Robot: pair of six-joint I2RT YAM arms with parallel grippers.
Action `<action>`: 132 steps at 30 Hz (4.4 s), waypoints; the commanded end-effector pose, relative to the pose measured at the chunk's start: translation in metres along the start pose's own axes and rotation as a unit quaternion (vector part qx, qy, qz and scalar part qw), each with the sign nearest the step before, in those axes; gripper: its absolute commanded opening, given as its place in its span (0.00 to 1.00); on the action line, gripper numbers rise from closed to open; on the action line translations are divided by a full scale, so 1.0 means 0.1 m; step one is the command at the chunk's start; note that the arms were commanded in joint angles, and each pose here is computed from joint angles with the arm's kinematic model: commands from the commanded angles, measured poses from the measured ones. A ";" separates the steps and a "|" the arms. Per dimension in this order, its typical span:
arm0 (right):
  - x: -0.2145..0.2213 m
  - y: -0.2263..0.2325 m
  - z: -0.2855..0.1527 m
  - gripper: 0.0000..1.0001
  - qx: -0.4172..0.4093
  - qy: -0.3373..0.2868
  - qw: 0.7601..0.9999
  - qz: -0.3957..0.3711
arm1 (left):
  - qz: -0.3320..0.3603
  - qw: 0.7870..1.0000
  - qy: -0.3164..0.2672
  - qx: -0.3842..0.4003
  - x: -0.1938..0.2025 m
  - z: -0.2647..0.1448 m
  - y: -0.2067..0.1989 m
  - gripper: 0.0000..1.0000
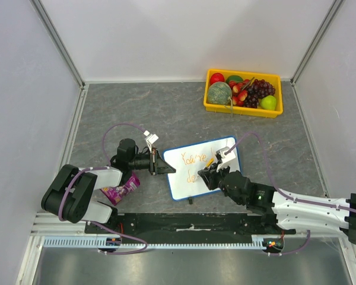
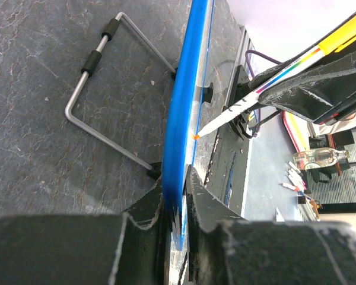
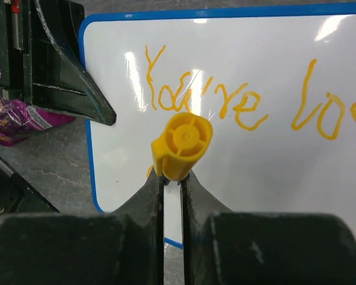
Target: Write a sentence on the whiteboard
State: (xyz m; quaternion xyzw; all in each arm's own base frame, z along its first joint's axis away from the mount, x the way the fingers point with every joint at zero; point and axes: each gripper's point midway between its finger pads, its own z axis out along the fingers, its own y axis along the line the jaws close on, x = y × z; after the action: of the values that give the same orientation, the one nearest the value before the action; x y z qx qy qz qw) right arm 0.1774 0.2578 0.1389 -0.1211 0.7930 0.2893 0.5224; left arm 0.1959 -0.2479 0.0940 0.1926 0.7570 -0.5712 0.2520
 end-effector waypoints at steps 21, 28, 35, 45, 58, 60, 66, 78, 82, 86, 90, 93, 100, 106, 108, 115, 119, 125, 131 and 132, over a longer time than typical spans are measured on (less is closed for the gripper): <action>-0.52 0.00 -0.12 0.00 0.016 -0.062 0.998 -0.016 | 0.017 0.999 0.006 -0.033 0.08 0.01 0.18 0.02; -0.53 -0.03 -0.17 0.00 0.013 -0.069 0.998 -0.008 | 0.015 0.999 0.008 -0.032 0.08 0.02 0.18 0.02; -0.47 -0.05 -0.15 0.00 0.014 -0.060 0.998 -0.015 | 0.014 0.999 0.007 -0.033 0.08 0.01 0.19 0.02; -0.33 -0.04 -0.09 0.00 0.011 -0.043 0.999 -0.023 | 0.014 0.999 0.007 -0.032 0.09 0.01 0.18 0.02; -0.18 -0.09 -0.04 0.00 0.017 -0.028 0.999 -0.022 | 0.015 0.999 0.007 -0.033 0.08 0.01 0.18 0.02; -0.17 -0.10 -0.03 0.00 0.022 -0.029 0.999 -0.024 | 0.013 0.999 0.008 -0.033 0.09 0.01 0.19 0.02; -0.12 -0.17 -0.02 0.00 0.036 -0.024 0.999 -0.030 | 0.015 0.999 0.007 -0.033 0.08 0.01 0.19 0.02; -0.17 -0.37 -0.07 0.00 0.083 -0.031 0.995 -0.033 | 0.014 0.999 0.006 -0.033 0.08 0.01 0.19 0.02; -0.23 -0.38 -0.08 0.00 0.089 -0.038 0.995 -0.034 | 0.015 0.999 0.007 -0.033 0.08 0.02 0.19 0.02; -0.32 -0.34 -0.07 0.00 0.087 -0.043 0.995 -0.037 | 0.016 0.999 0.007 -0.033 0.08 0.01 0.19 0.02; -0.40 -0.28 -0.06 0.00 0.081 -0.050 0.995 -0.035 | 0.015 0.999 0.007 -0.033 0.08 0.01 0.18 0.02; -0.46 -0.24 -0.05 0.00 0.076 -0.056 0.995 -0.033 | 0.015 0.999 0.006 -0.033 0.08 0.01 0.19 0.02; -0.37 -0.18 0.01 0.00 0.062 -0.043 0.997 -0.034 | 0.015 0.999 0.007 -0.033 0.08 0.01 0.18 0.02; -0.22 -0.17 0.04 0.00 0.050 -0.025 0.998 -0.030 | 0.015 0.999 0.006 -0.034 0.08 0.01 0.19 0.02; -0.19 -0.18 0.03 0.00 0.049 -0.023 0.998 -0.028 | 0.015 0.999 0.007 -0.033 0.08 0.01 0.18 0.02; -0.06 -0.24 -0.01 0.00 0.050 -0.006 0.998 -0.029 | 0.016 0.999 0.006 -0.033 0.08 0.01 0.18 0.02; 0.02 -0.29 -0.03 0.00 0.054 0.004 0.998 -0.030 | 0.016 0.999 0.007 -0.032 0.09 0.01 0.18 0.02; 0.04 -0.37 -0.07 0.00 0.068 0.003 0.997 -0.028 | 0.016 0.999 0.006 -0.034 0.08 0.01 0.19 0.02; -0.13 -0.37 -0.10 0.00 0.078 -0.023 0.996 -0.024 | 0.014 0.999 0.007 -0.033 0.09 0.01 0.18 0.02; -0.15 -0.37 -0.10 0.00 0.079 -0.025 0.996 -0.024 | 0.014 0.999 0.006 -0.033 0.08 0.01 0.19 0.02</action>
State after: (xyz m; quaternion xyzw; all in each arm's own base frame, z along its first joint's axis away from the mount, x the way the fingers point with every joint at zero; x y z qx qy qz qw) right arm 0.1864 0.2354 0.1420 -0.1068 0.7952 0.2518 0.5412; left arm 0.1959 -0.2481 0.0941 0.1935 0.7565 -0.5720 0.2511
